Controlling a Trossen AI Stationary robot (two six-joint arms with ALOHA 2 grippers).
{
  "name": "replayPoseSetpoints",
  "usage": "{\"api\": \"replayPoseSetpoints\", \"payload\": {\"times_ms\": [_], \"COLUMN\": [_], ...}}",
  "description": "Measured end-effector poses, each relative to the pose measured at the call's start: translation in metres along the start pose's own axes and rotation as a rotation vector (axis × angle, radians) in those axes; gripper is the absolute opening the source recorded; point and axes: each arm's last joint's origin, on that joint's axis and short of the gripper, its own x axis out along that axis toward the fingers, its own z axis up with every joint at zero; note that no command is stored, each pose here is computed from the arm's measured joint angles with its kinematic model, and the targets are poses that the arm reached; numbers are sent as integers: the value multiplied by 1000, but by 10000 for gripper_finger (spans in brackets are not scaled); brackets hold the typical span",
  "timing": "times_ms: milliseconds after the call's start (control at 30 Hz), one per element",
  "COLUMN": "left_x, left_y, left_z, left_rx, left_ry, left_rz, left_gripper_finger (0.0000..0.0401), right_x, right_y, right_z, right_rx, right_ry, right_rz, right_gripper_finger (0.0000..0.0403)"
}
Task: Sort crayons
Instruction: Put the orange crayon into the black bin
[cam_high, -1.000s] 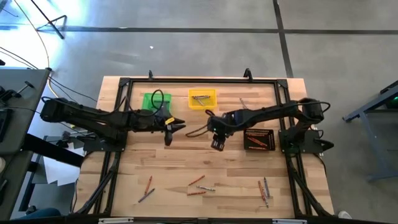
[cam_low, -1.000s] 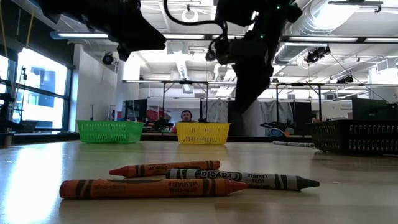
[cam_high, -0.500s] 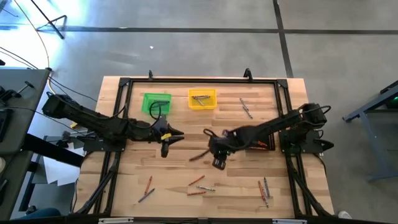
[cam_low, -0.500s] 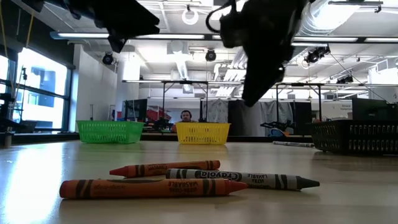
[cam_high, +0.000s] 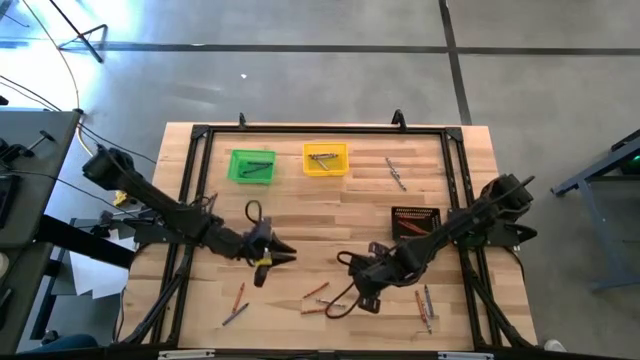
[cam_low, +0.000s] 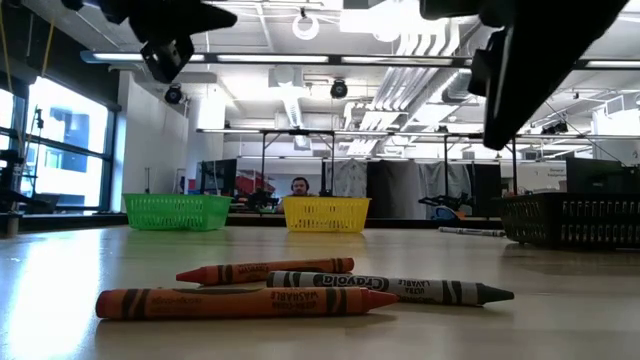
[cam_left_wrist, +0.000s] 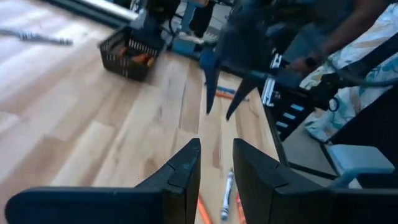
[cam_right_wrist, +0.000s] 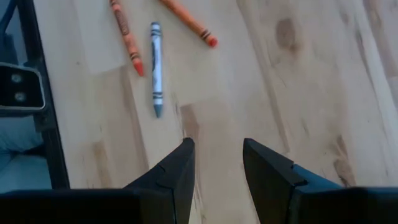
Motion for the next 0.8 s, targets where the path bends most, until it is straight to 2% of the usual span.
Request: {"api": "replayPoseSetpoints", "payload": {"times_ms": [267,433,633,800], "left_x": [17,21,21,13], "left_y": [-24,-47,-70,-83], "left_z": [-32,-46,-62,-74], "left_rx": [-126,-220,-363,-469], "left_ry": [104,254,476,621], "left_rz": [10,35,188,379], "left_gripper_finger": [78,78,78,78], "right_x": [-1,-2,-3,-3], "right_y": [5,7,13,14], "right_z": [-5,-8,-15,-17], "right_rx": [-47,-69,-94,-151], "right_ry": [-20,-9,3,6], "right_rz": [-19,-22,-17,-14], "right_gripper_finger": [130,130,130,130]}}
